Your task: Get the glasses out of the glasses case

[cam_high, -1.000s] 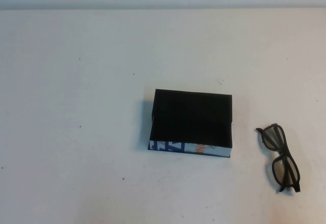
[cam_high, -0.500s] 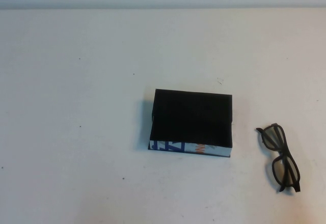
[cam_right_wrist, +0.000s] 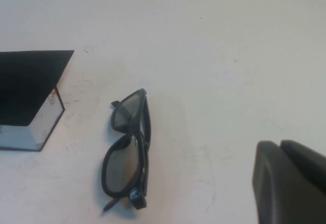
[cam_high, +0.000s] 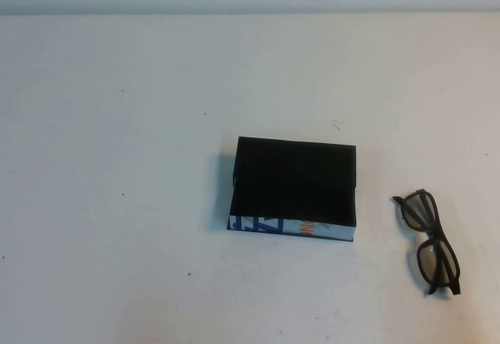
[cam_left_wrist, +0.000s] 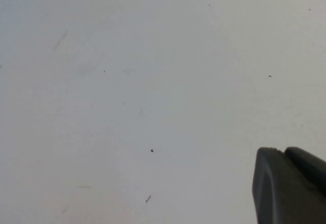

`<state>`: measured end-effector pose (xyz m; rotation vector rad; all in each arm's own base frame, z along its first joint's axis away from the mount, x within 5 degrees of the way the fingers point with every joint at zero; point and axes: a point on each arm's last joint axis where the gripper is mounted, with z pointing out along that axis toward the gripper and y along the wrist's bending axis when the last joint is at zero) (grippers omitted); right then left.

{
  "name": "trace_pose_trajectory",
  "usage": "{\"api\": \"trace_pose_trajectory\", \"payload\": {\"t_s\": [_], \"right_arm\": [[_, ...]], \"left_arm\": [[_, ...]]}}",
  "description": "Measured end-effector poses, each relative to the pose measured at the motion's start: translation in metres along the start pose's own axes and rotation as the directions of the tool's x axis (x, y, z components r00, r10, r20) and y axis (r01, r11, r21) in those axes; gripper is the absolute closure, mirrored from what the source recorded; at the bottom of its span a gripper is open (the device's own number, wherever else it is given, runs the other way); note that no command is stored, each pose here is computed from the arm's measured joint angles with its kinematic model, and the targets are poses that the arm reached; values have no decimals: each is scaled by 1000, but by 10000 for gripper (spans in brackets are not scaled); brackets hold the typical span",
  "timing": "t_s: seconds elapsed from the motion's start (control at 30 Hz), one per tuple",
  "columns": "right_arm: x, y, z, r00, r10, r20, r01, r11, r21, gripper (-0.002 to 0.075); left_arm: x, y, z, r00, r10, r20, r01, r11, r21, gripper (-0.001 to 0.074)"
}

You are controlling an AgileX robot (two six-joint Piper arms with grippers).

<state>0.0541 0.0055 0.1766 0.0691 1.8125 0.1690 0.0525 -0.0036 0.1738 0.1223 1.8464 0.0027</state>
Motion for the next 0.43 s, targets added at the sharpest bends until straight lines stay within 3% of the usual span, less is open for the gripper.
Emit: {"api": "trace_pose_trajectory", "payload": {"t_s": [0.43], "right_arm": [[0, 0, 0, 1000, 16, 0, -16, 1000, 0, 743]], "left_arm": [[0, 0, 0, 1000, 0, 0, 0, 1000, 0, 740]]}}
